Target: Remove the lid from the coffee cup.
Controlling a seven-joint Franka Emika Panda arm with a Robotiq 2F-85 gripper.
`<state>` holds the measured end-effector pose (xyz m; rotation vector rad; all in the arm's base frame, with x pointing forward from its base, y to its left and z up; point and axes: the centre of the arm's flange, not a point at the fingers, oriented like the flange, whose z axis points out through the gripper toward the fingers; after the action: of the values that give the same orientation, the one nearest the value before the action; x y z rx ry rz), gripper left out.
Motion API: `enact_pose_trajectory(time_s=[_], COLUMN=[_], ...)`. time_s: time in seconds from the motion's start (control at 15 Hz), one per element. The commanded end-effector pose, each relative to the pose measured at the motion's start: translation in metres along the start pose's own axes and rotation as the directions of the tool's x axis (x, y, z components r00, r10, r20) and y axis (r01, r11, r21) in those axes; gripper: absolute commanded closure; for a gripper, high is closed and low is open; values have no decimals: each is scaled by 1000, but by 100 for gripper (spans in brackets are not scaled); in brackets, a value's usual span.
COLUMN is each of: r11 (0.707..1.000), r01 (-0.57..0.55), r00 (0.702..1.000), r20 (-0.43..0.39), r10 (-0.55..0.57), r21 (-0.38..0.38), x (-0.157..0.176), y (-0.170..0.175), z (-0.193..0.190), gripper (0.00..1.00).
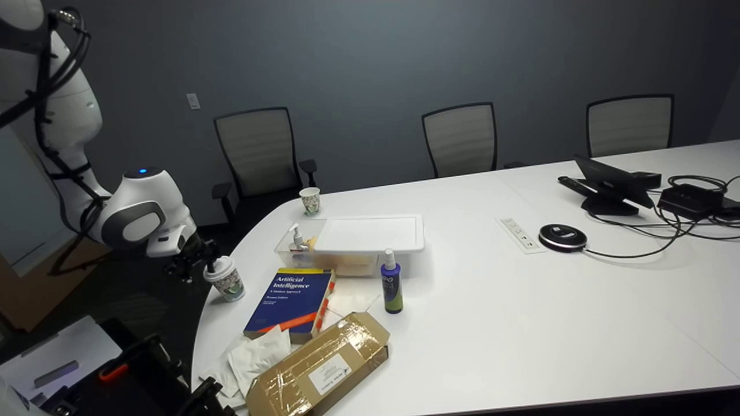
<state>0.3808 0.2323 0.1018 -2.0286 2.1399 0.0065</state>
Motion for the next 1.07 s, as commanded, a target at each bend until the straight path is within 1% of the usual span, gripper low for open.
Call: enact_pose_trajectory(time_s=[0.0,0.13,0.2,0.33,0.4,0.53,0.6,0.67,0.73,0.87,1.0], r11=[1000,1000,1000,1000,1000,1000,1000,1000,1000,1000,1000], r01=[-1,1,1,3,4,6,8,10,11,12,9], r00=[1000,1000,1000,1000,1000,1000,1000,1000,1000,1000,1000], r20=[6,4,4,3,3,3,2,-1,-4,-8,-15], r10=[1,-1,-1,-3,-4,-6,-8,-10,-11,-12,-8], r21=[1,3,1,2,3,3,5,6,9,11,15], x=[-4,-4,-5,-5,-5,-6,-6,-6,-6,-6,-3], y=[0,-1,0,-1,-2,-2,-3,-4,-5,-6,-5], z=[3,3,2,3,2,0,0,-1,-1,-4,-5], gripper=[79,95,99,100,98,100,99,95,94,98,98])
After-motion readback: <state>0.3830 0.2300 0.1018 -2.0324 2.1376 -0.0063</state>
